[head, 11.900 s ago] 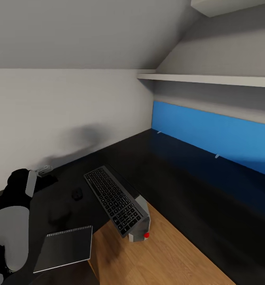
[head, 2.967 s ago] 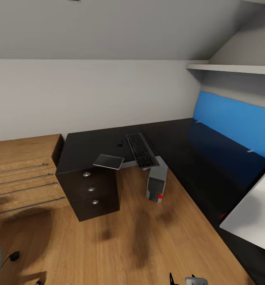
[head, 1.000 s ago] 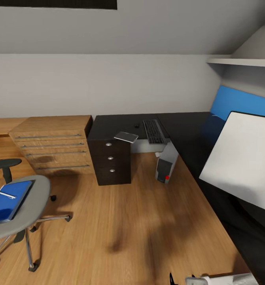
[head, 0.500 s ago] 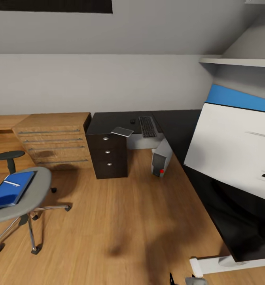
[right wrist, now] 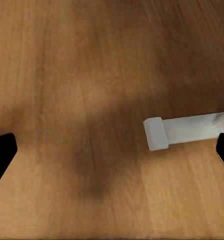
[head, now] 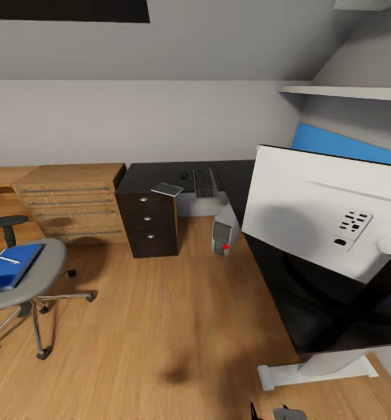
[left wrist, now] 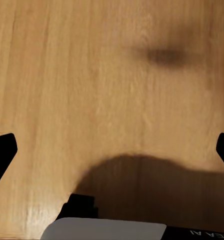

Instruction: In the bedroom, organize the workspace by keeping the computer under the desk, ensuring the monitor is on the desk, placing the keyboard on the desk next to the monitor, placing the mouse on the desk next to the keyboard, moving the folder from the swivel chair onto the desk next to the mouse, stacking the notebook on top of the folder with the pen on top of the notebook, and positioning the swivel chair next to the desk.

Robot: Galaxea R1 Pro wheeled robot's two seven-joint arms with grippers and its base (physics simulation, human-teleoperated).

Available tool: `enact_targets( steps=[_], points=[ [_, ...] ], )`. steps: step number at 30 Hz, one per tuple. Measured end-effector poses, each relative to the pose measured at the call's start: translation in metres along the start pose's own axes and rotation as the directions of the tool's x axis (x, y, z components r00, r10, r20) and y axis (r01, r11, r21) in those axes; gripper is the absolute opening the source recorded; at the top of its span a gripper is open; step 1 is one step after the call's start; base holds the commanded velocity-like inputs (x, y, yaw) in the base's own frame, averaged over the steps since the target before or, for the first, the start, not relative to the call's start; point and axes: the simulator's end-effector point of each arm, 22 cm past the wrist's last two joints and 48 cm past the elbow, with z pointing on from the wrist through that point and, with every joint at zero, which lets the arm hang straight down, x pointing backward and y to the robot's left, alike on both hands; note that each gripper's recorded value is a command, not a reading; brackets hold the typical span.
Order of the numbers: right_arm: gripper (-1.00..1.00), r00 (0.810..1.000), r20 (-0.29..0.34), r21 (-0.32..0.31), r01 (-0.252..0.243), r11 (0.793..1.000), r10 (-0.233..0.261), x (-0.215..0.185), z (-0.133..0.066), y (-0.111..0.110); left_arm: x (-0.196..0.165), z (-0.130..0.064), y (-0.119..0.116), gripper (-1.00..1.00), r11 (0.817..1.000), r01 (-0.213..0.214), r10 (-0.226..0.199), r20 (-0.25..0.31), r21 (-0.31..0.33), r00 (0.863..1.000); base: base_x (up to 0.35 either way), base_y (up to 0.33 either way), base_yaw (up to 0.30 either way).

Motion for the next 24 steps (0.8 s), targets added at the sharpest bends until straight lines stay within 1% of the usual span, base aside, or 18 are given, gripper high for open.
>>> enact_targets(
  steps=[7, 8, 15, 24],
  points=[
    [1.00, 1.000, -0.003, -0.003, 0.004, 1.000, -0.004, 0.001, 0.000, -0.001, 0.000, 0.000, 0.000, 1.00, 1.000, 0.000, 0.000, 0.001, 0.000, 1.000, -0.179, -0.288, 0.000],
    [1.00, 1.000, -0.015, 0.000, 0.003, 1.000, -0.003, 0.007, -0.002, -0.002, 0.000, 0.000, 0.000, 1.00, 1.000, 0.000, 0.000, 0.001, 0.000, 1.000, -0.179, -0.287, 0.000],
    [1.00, 1.000, -0.031, 0.009, 0.003, 1.000, -0.003, 0.013, -0.004, -0.005, 0.000, 0.000, 0.001, 1.00, 1.000, 0.000, 0.000, 0.001, -0.001, 1.000, -0.181, -0.285, 0.000],
    [1.00, 0.999, -0.034, 0.012, 0.005, 1.000, -0.005, 0.014, -0.004, -0.007, 0.000, 0.000, 0.001, 1.00, 1.000, 0.000, 0.000, 0.001, -0.001, 1.000, -0.192, -0.274, 0.000]
  ],
)
